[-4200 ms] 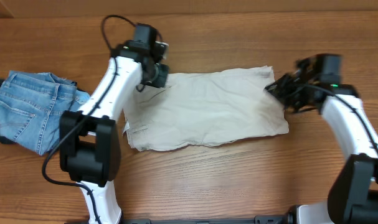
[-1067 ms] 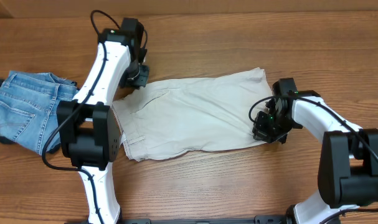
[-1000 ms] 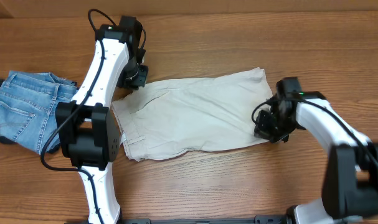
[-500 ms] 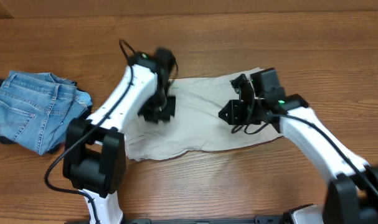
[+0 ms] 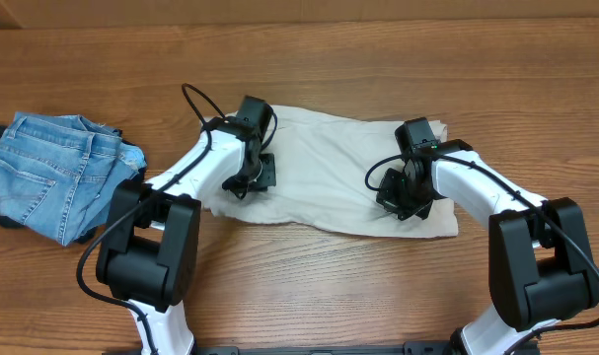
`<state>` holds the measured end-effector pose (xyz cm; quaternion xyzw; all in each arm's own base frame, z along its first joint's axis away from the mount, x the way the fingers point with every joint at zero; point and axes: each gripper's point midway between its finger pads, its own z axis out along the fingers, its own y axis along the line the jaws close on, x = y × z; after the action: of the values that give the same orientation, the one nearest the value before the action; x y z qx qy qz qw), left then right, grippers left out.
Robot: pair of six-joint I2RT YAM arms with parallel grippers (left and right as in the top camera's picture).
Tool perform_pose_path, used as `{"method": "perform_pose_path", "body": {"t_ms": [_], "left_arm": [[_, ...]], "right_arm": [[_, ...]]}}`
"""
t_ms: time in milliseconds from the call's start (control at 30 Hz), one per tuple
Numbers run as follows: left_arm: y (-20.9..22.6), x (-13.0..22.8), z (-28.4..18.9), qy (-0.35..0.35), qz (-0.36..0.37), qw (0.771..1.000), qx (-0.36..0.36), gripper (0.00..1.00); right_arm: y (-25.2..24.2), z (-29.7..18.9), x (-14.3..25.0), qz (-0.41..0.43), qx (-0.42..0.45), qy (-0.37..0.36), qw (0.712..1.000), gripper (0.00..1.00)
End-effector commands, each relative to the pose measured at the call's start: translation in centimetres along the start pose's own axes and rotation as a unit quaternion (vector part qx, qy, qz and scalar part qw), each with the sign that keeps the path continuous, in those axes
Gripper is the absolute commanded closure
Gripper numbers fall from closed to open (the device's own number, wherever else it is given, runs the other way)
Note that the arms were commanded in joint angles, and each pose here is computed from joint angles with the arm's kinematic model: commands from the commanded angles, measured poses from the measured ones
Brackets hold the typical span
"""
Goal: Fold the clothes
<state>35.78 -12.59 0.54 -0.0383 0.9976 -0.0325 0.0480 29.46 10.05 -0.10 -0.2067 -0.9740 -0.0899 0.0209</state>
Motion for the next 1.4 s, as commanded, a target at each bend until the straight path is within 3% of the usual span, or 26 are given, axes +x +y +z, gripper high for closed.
{"method": "perform_pose_path", "body": {"t_ms": [0,67,200,267,333,433,567,667,833,933,967,1100,1133,1200,1267,1367], "left_arm": [[1.9,-3.4,-0.6,-0.043,0.001,0.999,0.014,0.7],[1.2,-4.3,-2.9,-0.03,-0.007,0.998,0.051,0.53],[3.8,-5.0,-8.9,0.005,-0.096,0.994,0.056,0.48],[7.3,-5.4,-9.9,0.006,-0.143,0.988,0.055,0.35],[8.4,-4.8,-9.1,0.03,-0.152,0.981,0.118,0.29],[9.6,-3.2,-6.0,0.047,-0.152,0.977,0.141,0.25],[8.5,-3.1,-3.8,0.019,-0.114,0.968,0.223,0.14],[8.0,-2.1,-2.2,0.024,-0.109,0.968,0.223,0.09],[6.6,-0.9,0.2,0.023,-0.123,0.966,0.228,0.09],[4.7,-2.7,-0.2,-0.007,-0.121,0.958,0.258,0.18],[4.2,-3.0,-0.2,-0.013,-0.115,0.959,0.26,0.27],[2.7,-3.3,-0.5,-0.019,-0.096,0.956,0.277,0.87],[2.8,-3.5,-1.0,-0.02,-0.1,0.953,0.285,0.96],[3.8,-4.1,-2.6,-0.021,-0.106,0.953,0.284,0.96],[6.5,-4.7,-5.8,-0.039,-0.096,0.967,0.235,0.96],[8.7,-6.2,-13.1,-0.089,-0.057,0.98,0.17,0.96]], "right_arm": [[-1.3,1.0,0.3,0.002,0.023,0.013,1.0,0.95],[-1.0,0.9,0.0,-0.005,0.013,0.01,1.0,0.95],[-0.8,0.9,0.1,-0.001,0.001,0.016,1.0,0.95],[-0.8,0.9,0.1,-0.001,0.0,0.017,1.0,0.94],[-0.7,0.9,0.1,-0.002,-0.001,0.016,1.0,0.94],[-0.6,0.9,-0.1,-0.002,-0.003,0.012,1.0,0.94],[-0.4,0.9,0.0,-0.017,-0.008,0.016,1.0,0.94],[-0.4,0.9,0.0,-0.017,-0.008,0.015,1.0,0.94],[-0.4,0.9,-0.1,-0.018,-0.009,0.014,1.0,0.94],[-0.4,0.9,-0.1,-0.018,-0.009,0.014,1.0,0.94],[-0.4,0.9,-0.1,-0.018,-0.009,0.014,1.0,0.94],[-0.5,0.9,0.1,-0.019,-0.007,0.018,1.0,0.94],[-0.5,0.9,0.1,-0.027,-0.007,0.018,0.999,0.95],[-0.7,0.4,0.5,-0.034,-0.003,0.023,0.999,0.95],[-1.0,-1.4,0.4,-0.031,-0.011,0.01,0.999,0.95],[-1.3,-6.5,-1.5,-0.015,-0.054,-0.063,0.996,0.95]]}}
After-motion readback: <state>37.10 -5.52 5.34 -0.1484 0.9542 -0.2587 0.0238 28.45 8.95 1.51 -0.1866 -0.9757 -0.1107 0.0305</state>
